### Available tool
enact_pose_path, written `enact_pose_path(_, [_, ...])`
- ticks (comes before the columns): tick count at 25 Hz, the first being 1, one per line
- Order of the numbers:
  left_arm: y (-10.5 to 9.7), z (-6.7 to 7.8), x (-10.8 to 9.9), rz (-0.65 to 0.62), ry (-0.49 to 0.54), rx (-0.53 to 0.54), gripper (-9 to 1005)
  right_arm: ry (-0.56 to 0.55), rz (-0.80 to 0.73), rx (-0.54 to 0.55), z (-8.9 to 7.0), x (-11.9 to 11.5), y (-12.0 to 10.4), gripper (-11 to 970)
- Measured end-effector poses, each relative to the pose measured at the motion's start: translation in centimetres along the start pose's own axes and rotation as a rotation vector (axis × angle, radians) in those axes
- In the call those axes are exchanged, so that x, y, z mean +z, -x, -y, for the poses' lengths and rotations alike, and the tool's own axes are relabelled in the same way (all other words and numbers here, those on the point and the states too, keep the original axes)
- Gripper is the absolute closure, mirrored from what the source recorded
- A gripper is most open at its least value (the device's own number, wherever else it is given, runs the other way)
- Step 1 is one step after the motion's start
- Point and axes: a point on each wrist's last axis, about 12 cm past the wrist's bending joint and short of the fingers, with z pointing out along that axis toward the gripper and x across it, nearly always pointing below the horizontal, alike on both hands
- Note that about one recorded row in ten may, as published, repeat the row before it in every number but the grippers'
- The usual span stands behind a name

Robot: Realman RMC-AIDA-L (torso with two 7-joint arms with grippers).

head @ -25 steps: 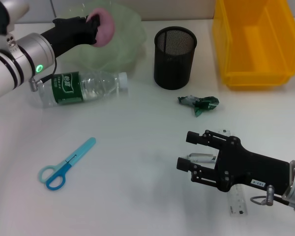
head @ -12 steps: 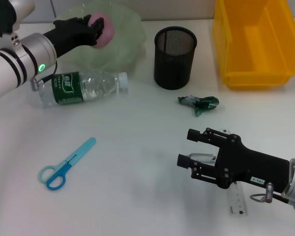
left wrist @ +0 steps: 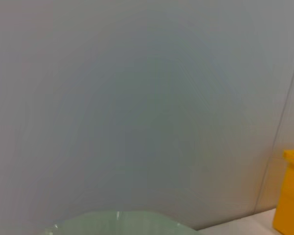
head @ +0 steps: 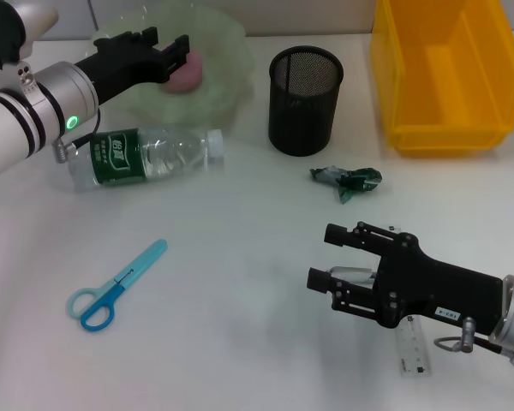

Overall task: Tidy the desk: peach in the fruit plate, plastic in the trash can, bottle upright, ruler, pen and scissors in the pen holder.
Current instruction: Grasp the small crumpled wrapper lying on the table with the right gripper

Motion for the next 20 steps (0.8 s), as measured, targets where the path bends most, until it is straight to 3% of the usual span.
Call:
enact_pose_path(5, [-0.3,0.5,-0.6,0.024,-0.061,-0.009,478,-0.001,0.0,0.006,-0.1,0.0,-0.1,245])
enact_pose_path(7, [-0.5,1.1,-1.6,0.062,-0.153,-0.02,478,-0.01,0.006,0.01,-0.1,-0.1,-0.1,245])
enact_pose_path(9, [-0.6,1.2,-2.0,0.07,-0.175,-0.023,477,-0.018,0.013,0.013,-0.1,-0.2,-0.1,245])
enact_pose_path(20, [-3.1,2.9,-10.2,0.14,-0.587,0.008,458,-0.075,0.053,0.025,0.2,-1.2,0.0,246])
